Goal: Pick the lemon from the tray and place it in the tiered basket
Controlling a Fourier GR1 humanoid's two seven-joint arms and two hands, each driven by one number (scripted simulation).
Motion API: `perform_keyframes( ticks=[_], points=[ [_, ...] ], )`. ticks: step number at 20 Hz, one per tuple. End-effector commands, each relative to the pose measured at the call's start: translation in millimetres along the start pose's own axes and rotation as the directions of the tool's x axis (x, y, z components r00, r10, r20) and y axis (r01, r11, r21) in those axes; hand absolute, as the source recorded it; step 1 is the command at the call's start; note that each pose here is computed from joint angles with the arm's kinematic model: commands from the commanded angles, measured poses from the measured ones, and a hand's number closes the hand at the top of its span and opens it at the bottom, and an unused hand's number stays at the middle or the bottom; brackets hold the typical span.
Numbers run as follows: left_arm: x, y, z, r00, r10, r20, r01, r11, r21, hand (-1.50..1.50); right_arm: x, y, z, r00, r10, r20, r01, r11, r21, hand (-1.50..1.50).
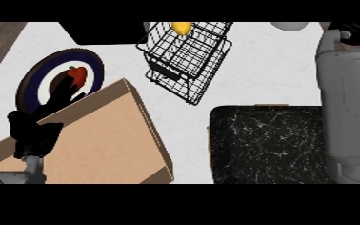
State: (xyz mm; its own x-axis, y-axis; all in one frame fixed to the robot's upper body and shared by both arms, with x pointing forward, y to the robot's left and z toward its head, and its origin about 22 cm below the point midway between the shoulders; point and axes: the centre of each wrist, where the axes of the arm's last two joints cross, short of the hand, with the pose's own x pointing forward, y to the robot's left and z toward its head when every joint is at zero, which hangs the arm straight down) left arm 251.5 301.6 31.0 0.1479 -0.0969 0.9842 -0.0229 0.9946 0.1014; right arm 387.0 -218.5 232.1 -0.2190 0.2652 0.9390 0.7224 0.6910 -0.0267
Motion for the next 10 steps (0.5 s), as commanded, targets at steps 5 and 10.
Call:
perform_keyframes(
  ticks=[5,10],
  points=[
    [-2,-10,1,1.0,-0.02,-0.009,0.02,0.999,-0.036,0.0,12,-125,-26,0.999,0.035,0.026,-0.034,0.999,-0.04,-1.5],
    [6,-5,-8,1.0,0.0,-0.007,0.0,1.0,-0.021,0.0,3,-174,-7,0.998,0.044,0.038,-0.043,0.999,-0.026,-1.5]
  ],
)
